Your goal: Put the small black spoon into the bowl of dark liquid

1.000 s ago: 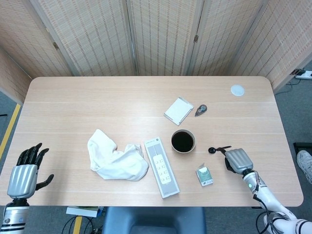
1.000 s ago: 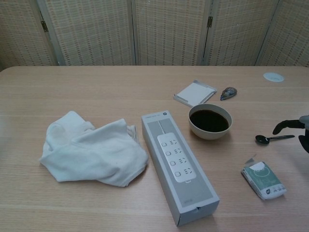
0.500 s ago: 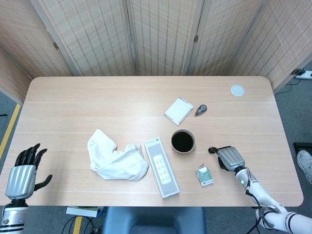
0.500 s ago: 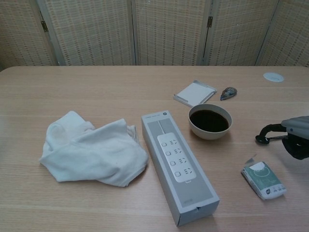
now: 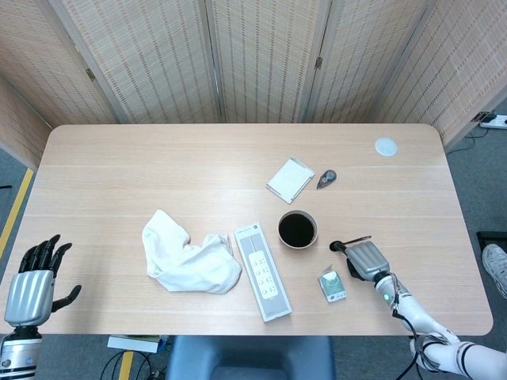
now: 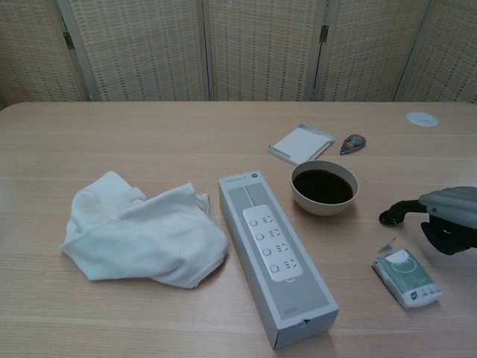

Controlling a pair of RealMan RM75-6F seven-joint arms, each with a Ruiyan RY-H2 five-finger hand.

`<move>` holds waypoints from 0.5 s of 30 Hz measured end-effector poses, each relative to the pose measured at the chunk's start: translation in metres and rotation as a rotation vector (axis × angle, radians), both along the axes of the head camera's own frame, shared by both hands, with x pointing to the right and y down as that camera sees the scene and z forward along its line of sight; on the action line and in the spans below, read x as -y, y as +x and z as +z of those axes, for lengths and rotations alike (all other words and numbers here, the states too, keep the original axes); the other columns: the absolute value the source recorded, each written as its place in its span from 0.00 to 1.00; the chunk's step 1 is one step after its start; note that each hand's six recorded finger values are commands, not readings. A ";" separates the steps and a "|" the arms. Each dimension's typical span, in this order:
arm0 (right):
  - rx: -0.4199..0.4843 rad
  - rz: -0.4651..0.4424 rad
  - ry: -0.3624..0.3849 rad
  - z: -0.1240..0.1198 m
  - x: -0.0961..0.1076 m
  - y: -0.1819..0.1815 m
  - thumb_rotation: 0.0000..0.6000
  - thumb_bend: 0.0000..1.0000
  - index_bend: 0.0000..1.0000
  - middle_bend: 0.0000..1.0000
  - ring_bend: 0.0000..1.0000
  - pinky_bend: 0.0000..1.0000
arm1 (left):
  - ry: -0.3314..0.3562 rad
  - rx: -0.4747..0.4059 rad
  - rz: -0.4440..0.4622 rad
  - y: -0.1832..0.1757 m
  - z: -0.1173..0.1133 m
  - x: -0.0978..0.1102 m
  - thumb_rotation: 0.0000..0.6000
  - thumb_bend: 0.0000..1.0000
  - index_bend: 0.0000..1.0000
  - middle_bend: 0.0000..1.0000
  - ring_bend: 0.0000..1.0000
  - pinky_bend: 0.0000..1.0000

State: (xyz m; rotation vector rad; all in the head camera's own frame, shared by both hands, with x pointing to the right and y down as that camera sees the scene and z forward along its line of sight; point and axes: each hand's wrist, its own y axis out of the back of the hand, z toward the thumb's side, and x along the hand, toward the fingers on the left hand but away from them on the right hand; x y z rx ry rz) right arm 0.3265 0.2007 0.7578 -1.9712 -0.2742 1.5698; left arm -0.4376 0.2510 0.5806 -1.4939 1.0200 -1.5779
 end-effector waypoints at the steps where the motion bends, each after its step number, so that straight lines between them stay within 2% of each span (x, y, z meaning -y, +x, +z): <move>1: -0.004 -0.003 0.000 -0.001 0.000 0.002 1.00 0.84 0.23 0.99 1.00 1.00 | 0.000 0.000 -0.001 0.000 0.000 0.000 1.00 0.25 0.19 0.08 0.11 0.14; 9: -0.071 -0.014 0.003 -0.008 0.002 0.030 1.00 0.84 0.23 0.99 1.00 1.00 | -0.004 -0.001 0.002 0.001 0.001 -0.001 1.00 0.25 0.19 0.08 0.11 0.14; 15: -0.088 -0.018 0.019 -0.007 0.012 0.034 1.00 0.84 0.23 0.99 1.00 1.00 | -0.002 0.002 0.001 0.002 0.000 -0.001 1.00 0.25 0.19 0.08 0.11 0.14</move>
